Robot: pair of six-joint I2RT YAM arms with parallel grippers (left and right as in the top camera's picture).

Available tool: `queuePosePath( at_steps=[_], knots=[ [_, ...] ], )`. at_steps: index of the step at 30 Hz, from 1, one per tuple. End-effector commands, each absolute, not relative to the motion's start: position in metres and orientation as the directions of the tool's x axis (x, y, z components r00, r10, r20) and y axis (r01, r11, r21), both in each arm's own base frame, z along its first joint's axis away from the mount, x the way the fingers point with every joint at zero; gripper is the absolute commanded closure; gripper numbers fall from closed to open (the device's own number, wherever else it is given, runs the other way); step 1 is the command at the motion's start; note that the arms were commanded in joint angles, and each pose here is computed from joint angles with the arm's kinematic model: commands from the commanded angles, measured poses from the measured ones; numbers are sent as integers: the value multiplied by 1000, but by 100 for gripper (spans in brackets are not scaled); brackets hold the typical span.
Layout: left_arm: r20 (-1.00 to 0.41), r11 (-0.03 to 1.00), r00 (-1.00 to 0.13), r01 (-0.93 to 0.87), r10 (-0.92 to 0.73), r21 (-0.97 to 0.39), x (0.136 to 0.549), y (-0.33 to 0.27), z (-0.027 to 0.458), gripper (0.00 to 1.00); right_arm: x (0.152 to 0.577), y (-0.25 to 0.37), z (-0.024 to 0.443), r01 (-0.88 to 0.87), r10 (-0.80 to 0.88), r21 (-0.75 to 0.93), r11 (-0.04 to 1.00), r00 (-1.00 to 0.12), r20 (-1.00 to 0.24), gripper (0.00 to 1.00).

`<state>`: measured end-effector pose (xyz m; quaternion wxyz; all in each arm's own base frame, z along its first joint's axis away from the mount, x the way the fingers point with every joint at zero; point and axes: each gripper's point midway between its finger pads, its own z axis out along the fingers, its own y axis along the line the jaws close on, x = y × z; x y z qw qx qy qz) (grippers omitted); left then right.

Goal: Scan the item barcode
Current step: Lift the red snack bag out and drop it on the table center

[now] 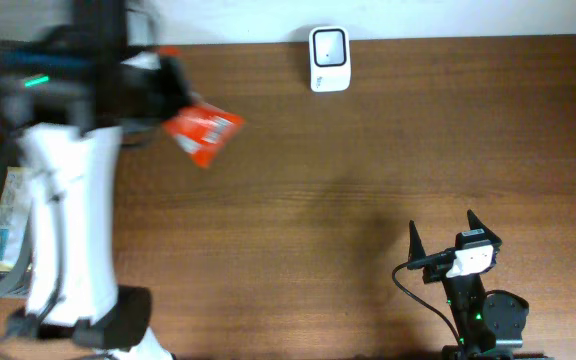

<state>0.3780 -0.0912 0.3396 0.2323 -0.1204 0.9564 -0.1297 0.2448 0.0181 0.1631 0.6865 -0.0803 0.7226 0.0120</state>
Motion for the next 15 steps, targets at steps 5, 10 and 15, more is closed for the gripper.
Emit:
queuePosePath(
  at_steps=[5,10,15],
  knots=[
    [-22,998,-998,56,55,-43,377,-216,127,100,245,20,160,-141,-89,-81,987,-48,-995,1],
    [103,993,-989,113,110,17,362,-237,70,75,245,20,160,-141,-89,-81,987,-48,-995,1],
    [89,992,-988,126,125,8,370,-227,93,22,245,20,160,-141,-89,-81,987,-48,-995,2]
  ],
)
